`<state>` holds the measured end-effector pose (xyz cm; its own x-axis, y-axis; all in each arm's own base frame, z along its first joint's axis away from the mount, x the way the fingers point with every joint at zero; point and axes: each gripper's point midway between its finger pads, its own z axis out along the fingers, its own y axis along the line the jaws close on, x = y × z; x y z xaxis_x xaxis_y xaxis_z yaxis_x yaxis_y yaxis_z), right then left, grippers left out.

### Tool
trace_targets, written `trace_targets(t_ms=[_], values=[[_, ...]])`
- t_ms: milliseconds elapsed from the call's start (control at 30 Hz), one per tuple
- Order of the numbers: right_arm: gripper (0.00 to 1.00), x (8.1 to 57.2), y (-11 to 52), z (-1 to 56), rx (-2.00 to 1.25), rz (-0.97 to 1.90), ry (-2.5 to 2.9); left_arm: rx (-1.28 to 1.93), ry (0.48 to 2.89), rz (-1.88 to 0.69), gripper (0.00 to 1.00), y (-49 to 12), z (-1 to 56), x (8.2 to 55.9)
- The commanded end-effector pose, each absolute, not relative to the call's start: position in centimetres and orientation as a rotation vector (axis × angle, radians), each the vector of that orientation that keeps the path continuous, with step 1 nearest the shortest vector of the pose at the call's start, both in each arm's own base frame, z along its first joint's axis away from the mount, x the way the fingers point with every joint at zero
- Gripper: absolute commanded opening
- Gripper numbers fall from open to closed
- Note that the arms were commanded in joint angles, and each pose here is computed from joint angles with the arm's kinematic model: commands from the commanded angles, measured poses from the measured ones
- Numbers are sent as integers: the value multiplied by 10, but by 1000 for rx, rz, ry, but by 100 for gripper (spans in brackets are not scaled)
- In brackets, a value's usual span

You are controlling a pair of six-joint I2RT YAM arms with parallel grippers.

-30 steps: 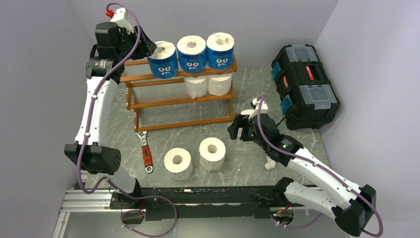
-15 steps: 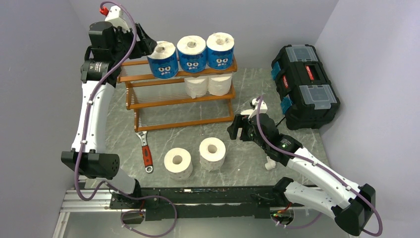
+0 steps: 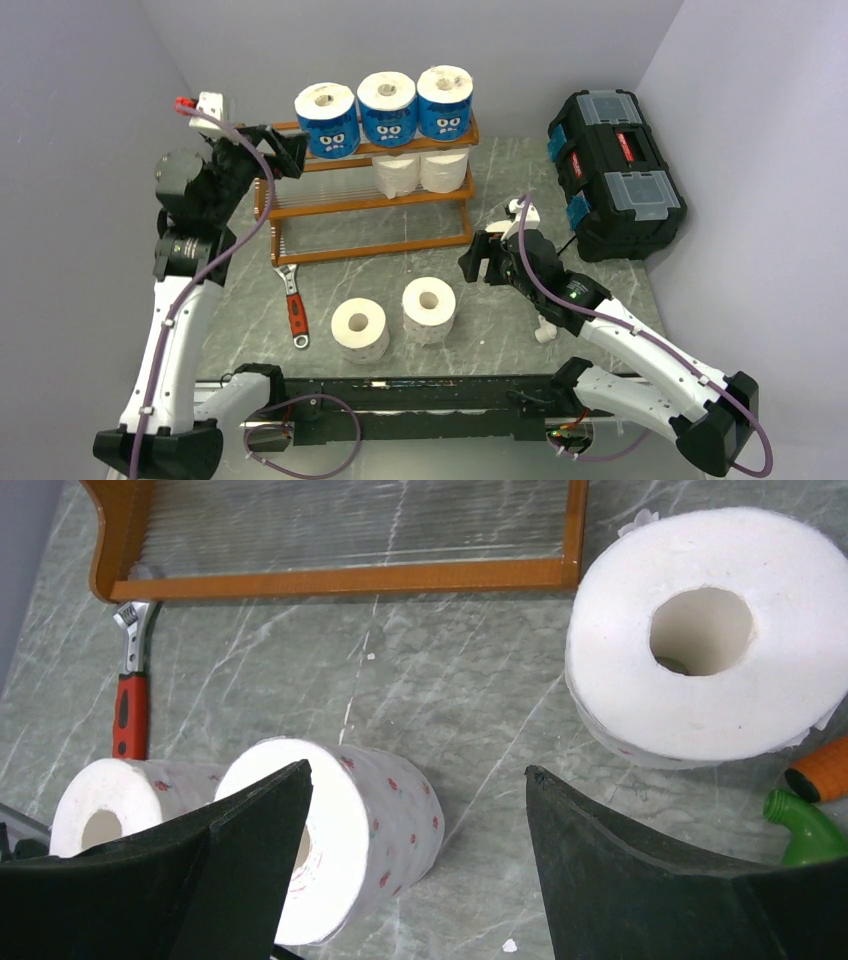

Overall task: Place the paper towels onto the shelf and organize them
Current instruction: Place the paper towel on the shelf, then adjust the paper towel on the shelf.

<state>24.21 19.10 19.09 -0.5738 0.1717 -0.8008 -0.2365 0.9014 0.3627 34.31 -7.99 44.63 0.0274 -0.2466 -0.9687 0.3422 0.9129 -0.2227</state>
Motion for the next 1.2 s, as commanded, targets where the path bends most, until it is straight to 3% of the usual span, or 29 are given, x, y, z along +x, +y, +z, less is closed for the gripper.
trace_targets(t_ms=[0,367,1167], values=[[80,246,195,201,-54,578,2063,249,1313,-403,99,-87,463,328],[80,247,200,202,-59,592,2070,339,1396,-427,99,-100,405,358],[80,250,192,198,-57,536,2060,447,1389,-517,97,-123,394,412]])
